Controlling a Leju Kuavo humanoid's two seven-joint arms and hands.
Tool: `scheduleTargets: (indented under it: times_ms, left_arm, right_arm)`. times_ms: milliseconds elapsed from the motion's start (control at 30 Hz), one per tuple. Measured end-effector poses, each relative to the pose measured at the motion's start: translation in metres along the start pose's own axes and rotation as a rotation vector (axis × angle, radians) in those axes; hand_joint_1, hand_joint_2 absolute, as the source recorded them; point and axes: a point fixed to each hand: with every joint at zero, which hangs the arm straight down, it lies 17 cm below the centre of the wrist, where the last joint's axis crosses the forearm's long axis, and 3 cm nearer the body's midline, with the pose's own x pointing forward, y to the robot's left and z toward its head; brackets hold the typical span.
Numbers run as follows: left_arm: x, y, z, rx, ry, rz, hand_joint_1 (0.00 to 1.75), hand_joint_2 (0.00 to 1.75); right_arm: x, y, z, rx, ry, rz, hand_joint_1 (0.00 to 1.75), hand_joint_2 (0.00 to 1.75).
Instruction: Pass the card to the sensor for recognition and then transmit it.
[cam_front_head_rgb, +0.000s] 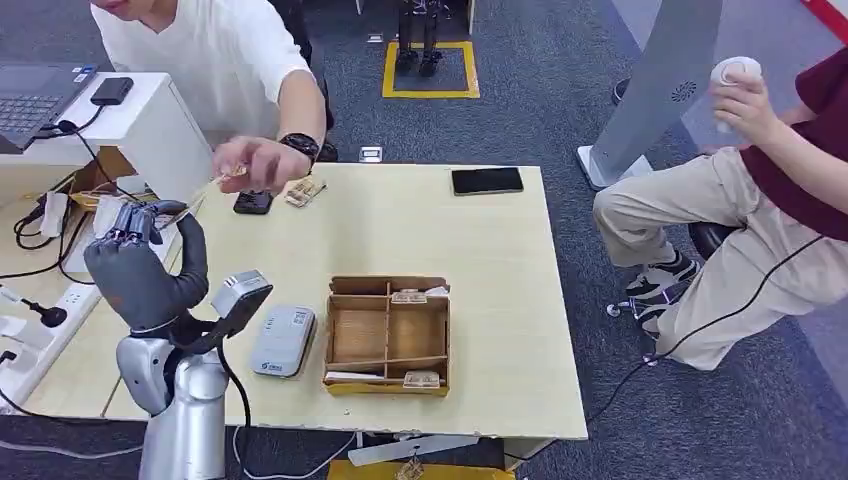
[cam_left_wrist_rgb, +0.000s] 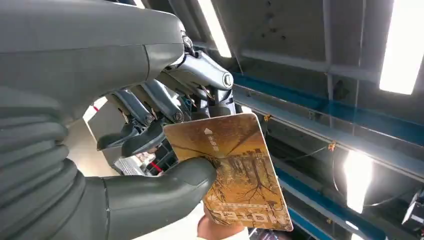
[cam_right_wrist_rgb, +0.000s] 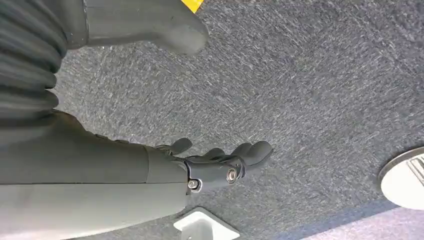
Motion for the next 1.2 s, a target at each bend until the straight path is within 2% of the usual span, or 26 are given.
scheduleTargets:
  times_ms: [1000, 1200]
  left_arm:
    - [0.009, -0.001, 0.001, -0.006, -0.050, -0.005, 1.75, 1.75]
    - [0.014, -0.016, 0.008, -0.089, -0.100, -0.134, 1.75, 1.75]
  right_arm:
    - [-0.012, 0.002, 0.010, -0.011, 0.047, -0.018, 0.00, 1.75]
    - [-0.017, -0.003, 0.008, -0.028, 0.077, -0.037, 0.00, 1.75]
